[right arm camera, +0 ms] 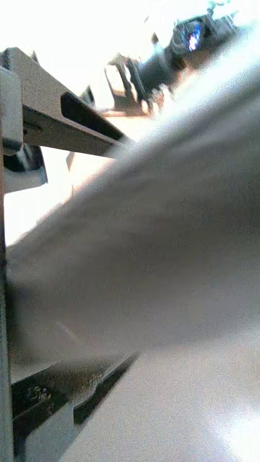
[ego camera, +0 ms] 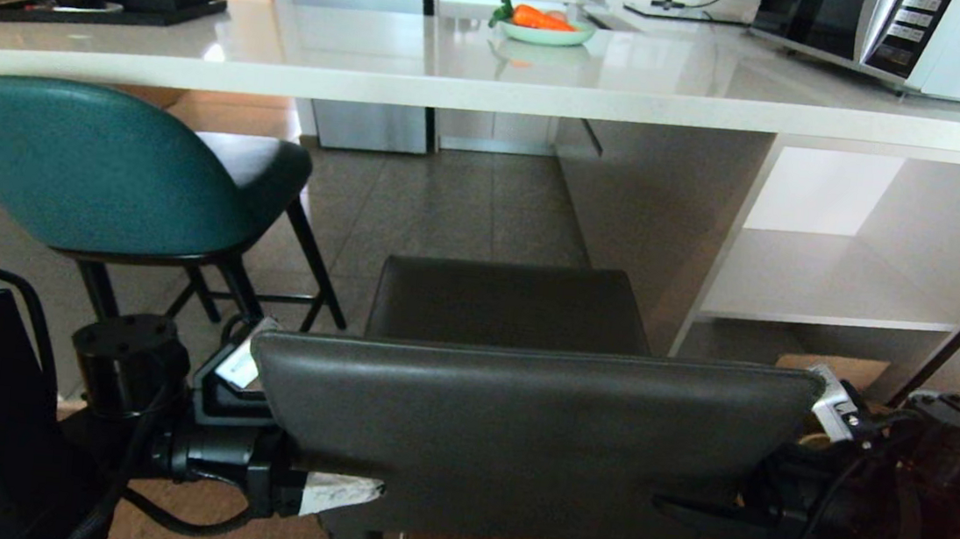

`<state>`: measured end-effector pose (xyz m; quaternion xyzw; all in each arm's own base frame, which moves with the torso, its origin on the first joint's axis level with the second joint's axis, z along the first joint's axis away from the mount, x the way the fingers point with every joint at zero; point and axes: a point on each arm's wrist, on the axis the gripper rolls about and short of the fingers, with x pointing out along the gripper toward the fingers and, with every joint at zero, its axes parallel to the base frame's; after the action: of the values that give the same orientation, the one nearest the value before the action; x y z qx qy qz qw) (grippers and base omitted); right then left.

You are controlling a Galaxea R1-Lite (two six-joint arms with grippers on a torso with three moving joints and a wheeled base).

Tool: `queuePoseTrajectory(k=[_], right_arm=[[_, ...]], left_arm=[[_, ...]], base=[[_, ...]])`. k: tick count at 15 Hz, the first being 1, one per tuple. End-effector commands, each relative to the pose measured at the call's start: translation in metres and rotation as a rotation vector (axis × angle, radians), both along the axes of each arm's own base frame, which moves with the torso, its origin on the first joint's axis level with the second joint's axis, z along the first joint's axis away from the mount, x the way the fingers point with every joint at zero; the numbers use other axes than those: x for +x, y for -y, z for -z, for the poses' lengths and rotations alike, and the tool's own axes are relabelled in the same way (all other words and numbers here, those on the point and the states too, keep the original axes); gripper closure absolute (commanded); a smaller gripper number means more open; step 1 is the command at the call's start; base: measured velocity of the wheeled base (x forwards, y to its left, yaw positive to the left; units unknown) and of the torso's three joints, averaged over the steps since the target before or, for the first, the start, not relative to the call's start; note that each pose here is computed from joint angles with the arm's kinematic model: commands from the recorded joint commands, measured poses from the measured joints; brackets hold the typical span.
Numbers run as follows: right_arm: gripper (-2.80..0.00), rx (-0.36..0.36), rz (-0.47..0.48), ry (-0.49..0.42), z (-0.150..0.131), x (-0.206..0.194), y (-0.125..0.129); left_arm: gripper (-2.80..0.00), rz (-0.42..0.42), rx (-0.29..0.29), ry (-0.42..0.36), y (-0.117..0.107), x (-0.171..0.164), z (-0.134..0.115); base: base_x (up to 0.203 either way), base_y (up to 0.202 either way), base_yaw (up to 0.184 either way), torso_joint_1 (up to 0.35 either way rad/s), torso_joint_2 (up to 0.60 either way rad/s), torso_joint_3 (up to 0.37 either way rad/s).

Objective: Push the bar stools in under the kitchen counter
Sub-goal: Pull the gray chair out from under the dining table

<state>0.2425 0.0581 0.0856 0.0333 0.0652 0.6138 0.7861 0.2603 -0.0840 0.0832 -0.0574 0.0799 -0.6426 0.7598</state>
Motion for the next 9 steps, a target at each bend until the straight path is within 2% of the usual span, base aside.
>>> queuePoseTrajectory(k=[1,3,6,9], right_arm=[[-2.8,0.009,-0.012,0.023,-0.004,-0.003,0.008],[-2.8,0.016,-0.012,0.039,-0.006,-0.001,0.021],[-2.8,0.017,0.003,0.043,-0.008,-0.001,0.025],[-2.8,0.017,0.059,0.062,-0.014,-0.006,0.039]], left_arm=[[-2.8,-0.033,-0.003,0.003,-0.012,-0.001,-0.002],[-2.8,-0.063,-0.002,-0.01,-0.023,-0.003,-0.001],[-2.8,-0.06,-0.001,-0.013,-0.024,-0.012,-0.004],[-2.8,-0.102,0.001,-0.025,-0.036,-0.027,-0.008]], base=[[0.0,0.0,0.0,0.0,0.0,0.0],[0.0,0.0,0.0,0.0,0.0,0.0],[0.0,0.0,0.0,0.0,0.0,0.0],[0.0,0.0,0.0,0.0,0.0,0.0]])
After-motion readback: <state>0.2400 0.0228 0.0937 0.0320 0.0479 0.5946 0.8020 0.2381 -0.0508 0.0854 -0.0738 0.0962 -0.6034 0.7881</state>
